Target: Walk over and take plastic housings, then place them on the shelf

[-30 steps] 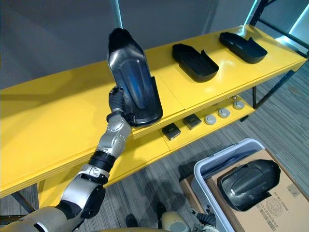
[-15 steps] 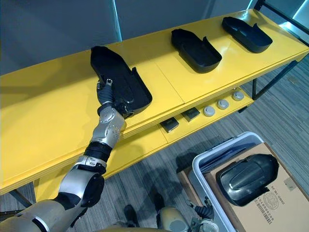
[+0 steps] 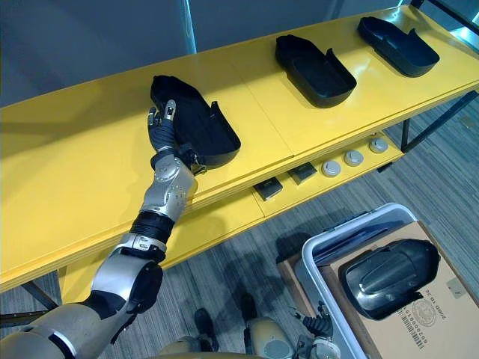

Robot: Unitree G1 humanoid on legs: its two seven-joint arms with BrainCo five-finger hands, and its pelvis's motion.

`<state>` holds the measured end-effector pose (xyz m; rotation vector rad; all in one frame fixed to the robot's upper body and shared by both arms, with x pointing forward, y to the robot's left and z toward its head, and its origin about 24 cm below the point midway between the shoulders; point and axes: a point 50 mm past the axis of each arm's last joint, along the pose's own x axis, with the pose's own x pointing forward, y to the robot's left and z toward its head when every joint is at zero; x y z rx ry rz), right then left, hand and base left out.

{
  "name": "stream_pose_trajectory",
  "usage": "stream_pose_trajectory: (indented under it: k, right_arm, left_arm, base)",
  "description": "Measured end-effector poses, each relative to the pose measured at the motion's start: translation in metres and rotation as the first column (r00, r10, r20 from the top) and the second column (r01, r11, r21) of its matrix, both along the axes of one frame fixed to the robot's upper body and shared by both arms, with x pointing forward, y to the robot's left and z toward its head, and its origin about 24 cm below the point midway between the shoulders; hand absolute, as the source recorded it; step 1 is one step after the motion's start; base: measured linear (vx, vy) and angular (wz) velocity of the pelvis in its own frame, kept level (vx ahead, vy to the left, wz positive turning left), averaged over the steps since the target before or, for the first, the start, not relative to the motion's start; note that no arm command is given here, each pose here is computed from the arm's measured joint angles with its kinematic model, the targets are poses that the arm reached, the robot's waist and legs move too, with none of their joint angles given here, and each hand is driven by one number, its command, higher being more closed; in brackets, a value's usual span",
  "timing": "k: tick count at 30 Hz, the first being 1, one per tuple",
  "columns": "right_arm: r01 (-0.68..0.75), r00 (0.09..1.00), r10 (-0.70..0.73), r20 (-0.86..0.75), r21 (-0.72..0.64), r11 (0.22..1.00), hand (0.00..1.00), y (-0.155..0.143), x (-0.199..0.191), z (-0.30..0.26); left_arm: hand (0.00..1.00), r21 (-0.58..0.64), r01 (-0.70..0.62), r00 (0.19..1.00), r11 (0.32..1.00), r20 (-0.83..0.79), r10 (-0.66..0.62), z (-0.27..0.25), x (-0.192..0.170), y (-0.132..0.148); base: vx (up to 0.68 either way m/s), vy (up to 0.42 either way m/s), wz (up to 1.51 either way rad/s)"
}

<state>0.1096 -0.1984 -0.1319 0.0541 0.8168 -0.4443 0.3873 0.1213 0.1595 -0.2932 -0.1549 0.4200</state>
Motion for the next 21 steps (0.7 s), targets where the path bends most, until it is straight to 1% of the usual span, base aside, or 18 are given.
stream_pose_trajectory:
  k: [5,8,9,10,11,12,14,16,18,19,21]
  right_arm:
    - [-0.001,1.0,0.001,0.002,-0.004,1.0,0.0,-0.002,0.0,0.0]
    - [-0.015,1.0,0.015,0.003,-0.009,1.0,0.0,-0.003,0.001,0.001]
    - [-0.017,1.0,0.017,0.005,-0.01,1.0,0.0,-0.003,0.001,0.001]
    - [-0.016,1.0,0.016,0.005,-0.011,1.0,0.0,-0.003,0.001,0.001]
    - [-0.015,1.0,0.015,0.004,-0.012,1.0,0.0,-0.004,0.0,0.001]
    - [-0.012,1.0,0.012,0.003,-0.016,1.0,0.0,-0.006,-0.001,0.001]
    - [0.01,1.0,-0.01,-0.002,-0.015,1.0,0.0,-0.01,-0.004,0.0]
    - [0.032,0.999,-0.032,-0.012,-0.012,0.999,0.0,-0.011,-0.007,-0.002]
    - [0.042,0.999,-0.042,-0.03,-0.014,0.999,0.0,-0.013,-0.011,-0.004]
    - [0.054,0.998,-0.055,-0.041,-0.011,0.998,0.0,-0.014,-0.013,-0.005]
    - [0.065,0.997,-0.065,-0.05,-0.008,0.998,0.0,-0.014,-0.016,-0.007]
  left_arm:
    - [0.0,0.02,-0.007,1.0,1.0,0.002,0.007,0.001,0.0,0.0]
    - [0.0,0.06,-0.029,0.999,0.998,0.022,0.028,0.007,-0.001,-0.001]
    - [0.0,0.094,-0.037,0.997,0.995,0.065,0.031,0.017,-0.004,-0.003]
    - [0.0,0.148,-0.037,0.987,0.988,0.158,0.013,0.032,-0.013,-0.006]
    - [0.0,0.182,-0.042,0.978,0.982,0.208,0.003,0.04,-0.018,-0.008]
    - [0.0,0.244,-0.059,0.951,0.968,0.309,-0.02,0.054,-0.032,-0.012]
    - [0.0,0.306,-0.078,0.904,0.949,0.423,-0.062,0.062,-0.057,-0.02]
    - [0.0,0.347,-0.086,0.892,0.934,0.444,-0.083,0.052,-0.074,-0.023]
    - [0.0,0.386,-0.083,0.9,0.919,0.425,-0.097,0.037,-0.087,-0.024]
    - [1.0,0.417,-0.08,0.907,0.906,0.407,-0.108,0.028,-0.093,-0.025]
    - [1.0,0.468,-0.069,0.917,0.881,0.378,-0.129,0.015,-0.101,-0.027]
  base:
    - [0.0,0.0,0.0]
    - [-0.02,-0.006,0.04]
    - [-0.02,-0.01,0.11]
    - [-0.02,-0.01,0.1]
    - [-0.02,-0.012,0.09]
    - [-0.01,-0.01,0.1]
    - [-0.01,-0.02,0.22]
    - [-0.01,-0.018,0.11]
    - [-0.01,-0.011,0.11]
    - [-0.01,-0.007,0.25]
    - [-0.01,-0.002,0.15]
